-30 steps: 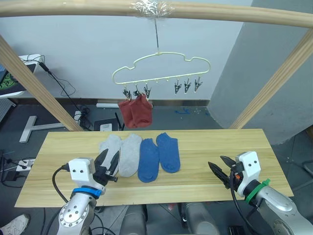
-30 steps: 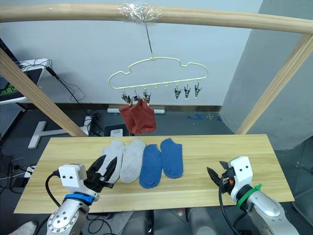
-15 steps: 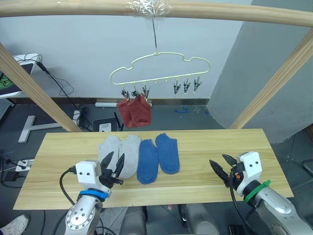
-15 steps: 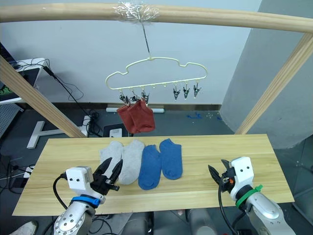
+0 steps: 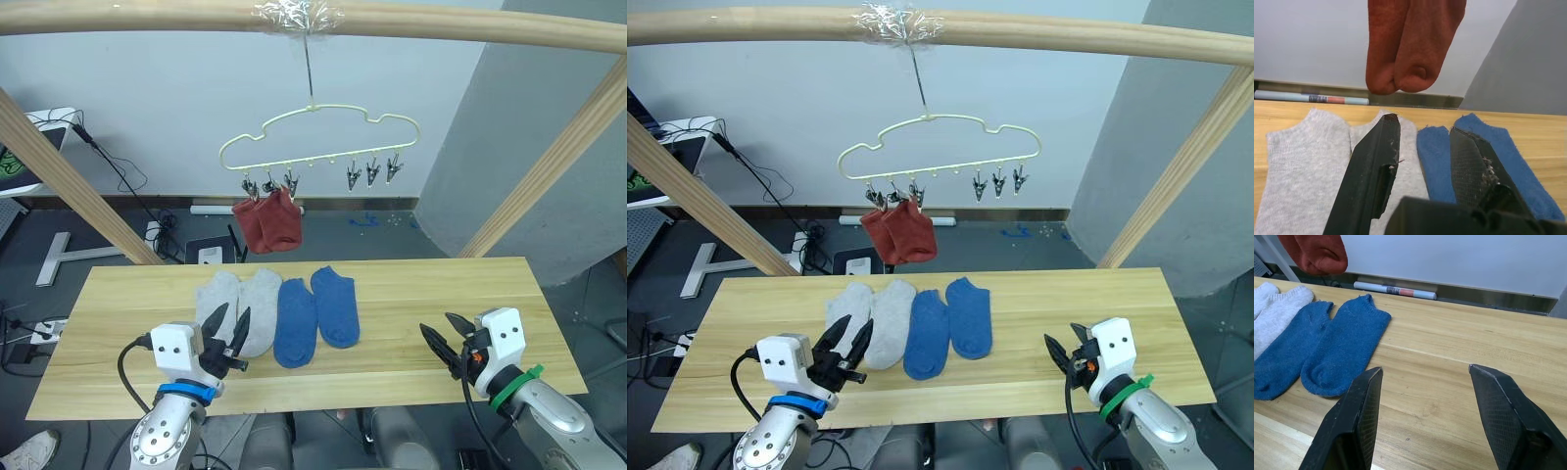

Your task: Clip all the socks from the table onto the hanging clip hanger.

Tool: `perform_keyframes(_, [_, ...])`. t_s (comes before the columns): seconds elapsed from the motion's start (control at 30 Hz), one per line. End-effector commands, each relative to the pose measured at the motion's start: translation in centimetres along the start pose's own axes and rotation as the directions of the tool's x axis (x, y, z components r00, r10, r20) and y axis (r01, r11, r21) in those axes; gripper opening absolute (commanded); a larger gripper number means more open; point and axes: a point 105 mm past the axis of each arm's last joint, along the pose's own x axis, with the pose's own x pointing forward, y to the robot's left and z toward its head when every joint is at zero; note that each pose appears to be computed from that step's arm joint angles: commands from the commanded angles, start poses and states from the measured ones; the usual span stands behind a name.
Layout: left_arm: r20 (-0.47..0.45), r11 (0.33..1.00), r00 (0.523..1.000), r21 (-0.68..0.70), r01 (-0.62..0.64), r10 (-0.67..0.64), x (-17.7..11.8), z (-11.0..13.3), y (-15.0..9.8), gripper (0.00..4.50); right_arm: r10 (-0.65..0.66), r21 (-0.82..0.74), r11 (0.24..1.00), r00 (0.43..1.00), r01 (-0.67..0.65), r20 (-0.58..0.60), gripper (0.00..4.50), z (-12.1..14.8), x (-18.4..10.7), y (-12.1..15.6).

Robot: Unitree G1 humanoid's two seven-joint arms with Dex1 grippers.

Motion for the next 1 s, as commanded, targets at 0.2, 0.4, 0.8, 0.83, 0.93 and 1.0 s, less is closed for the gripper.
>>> perform_keyframes(0.2, [0.006, 0.997, 0.998, 0.055, -0.057, 0.057, -1.3, 1.0, 1.1, 1.94, 0.018, -0.003, 1.000, 0.999, -0.018, 0.029, 2.90, 0.6, -0.8, 0.0])
perform_keyframes(0.4, [-0.026, 0.995, 0.995, 0.044, -0.092, 0.093, -2.6, 0.4, 2.2, 2.11, 0.039, -0.001, 0.999, 0.999, -0.039, 0.025, 2.94, 0.6, -0.7, -0.1])
perform_keyframes(0.8, [-0.045, 0.993, 0.993, 0.051, -0.102, 0.105, -2.8, 0.6, 1.7, 4.47, 0.063, -0.003, 0.998, 0.998, -0.063, 0.019, 2.95, 0.5, -0.4, -0.1])
perform_keyframes(0.83, [-0.046, 0.993, 0.993, 0.051, -0.103, 0.105, -2.8, 0.6, 1.7, 4.47, 0.063, -0.004, 0.998, 0.998, -0.063, 0.019, 2.95, 0.5, -0.4, -0.1])
perform_keyframes(0.93, [-0.016, 0.992, 0.993, 0.057, -0.112, 0.113, -2.9, 1.2, 1.8, 4.07, 0.065, -0.002, 0.998, 0.998, -0.065, 0.016, 2.95, 0.5, -0.4, 0.0])
perform_keyframes(1.0, [-0.009, 0.991, 0.993, 0.058, -0.117, 0.117, -2.9, 1.4, 1.9, 3.60, 0.065, -0.002, 0.998, 0.998, -0.065, 0.013, 2.95, 0.4, -0.4, 0.0])
